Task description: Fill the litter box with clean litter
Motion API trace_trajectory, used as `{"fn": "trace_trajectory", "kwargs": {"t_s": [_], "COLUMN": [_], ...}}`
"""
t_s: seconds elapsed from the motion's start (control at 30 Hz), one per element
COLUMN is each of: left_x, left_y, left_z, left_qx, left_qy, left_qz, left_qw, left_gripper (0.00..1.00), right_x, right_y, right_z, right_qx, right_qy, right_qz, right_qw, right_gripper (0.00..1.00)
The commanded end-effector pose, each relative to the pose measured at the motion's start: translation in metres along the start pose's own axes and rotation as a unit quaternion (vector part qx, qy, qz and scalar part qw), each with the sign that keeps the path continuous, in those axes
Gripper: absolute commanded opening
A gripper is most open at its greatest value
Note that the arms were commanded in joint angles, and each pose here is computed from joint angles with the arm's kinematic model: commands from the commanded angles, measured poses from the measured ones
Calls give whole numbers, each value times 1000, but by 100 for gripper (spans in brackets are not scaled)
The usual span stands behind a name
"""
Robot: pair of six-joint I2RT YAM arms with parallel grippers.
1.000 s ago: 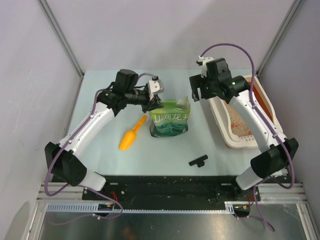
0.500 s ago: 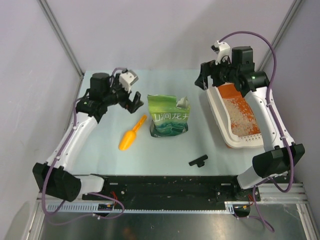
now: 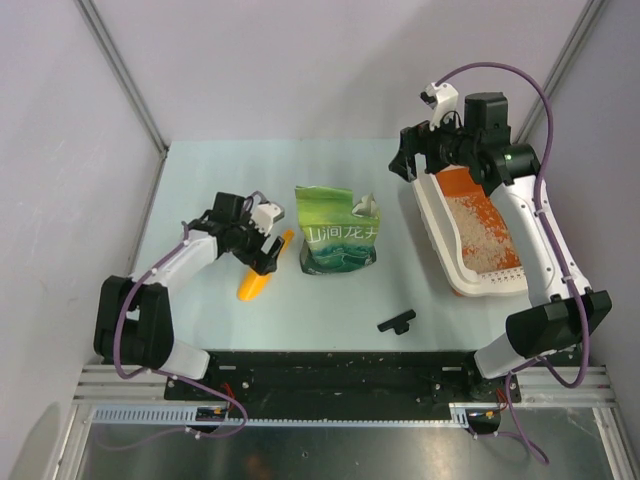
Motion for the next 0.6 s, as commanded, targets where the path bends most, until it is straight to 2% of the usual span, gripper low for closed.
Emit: {"fn": "trace_trajectory", "kwargs": {"t_s": [0.0, 0.1, 0.27, 0.43, 0.57], "left_x": [6, 5, 10, 8, 6], "left_y": [-9, -13, -23, -33, -38], "left_z": [-11, -19, -31, -32, -33], "left_qx": [16, 26, 69, 70, 69], "left_qy": [-45, -67, -58, -46, -39], "left_qz": [7, -2, 11, -15, -30], "left_qw": [999, 997, 996, 996, 996], "left_gripper": [99, 99, 98, 84, 81], "right_x": [10, 11, 12, 11, 10], "right_y": [15, 15, 14, 10, 8], "right_z": [14, 14, 13, 11, 11], "right_qx": [-40, -39, -36, -32, -31], "right_qy": [32, 34, 39, 40, 44], "right_qz": [13, 18, 19, 21, 20], "right_qw": [999, 998, 998, 998, 998], "right_gripper": [100, 100, 99, 99, 99]}}
Point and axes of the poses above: each gripper's point midway between its finger pads, its own y axis back along the fingers, its own x axis along the line the jaws close on, z = x × y, the point moved 8 cm from there along y, back along the fingers, and after that the axes turned 7 degrees about -y, right-handed, at the moved point
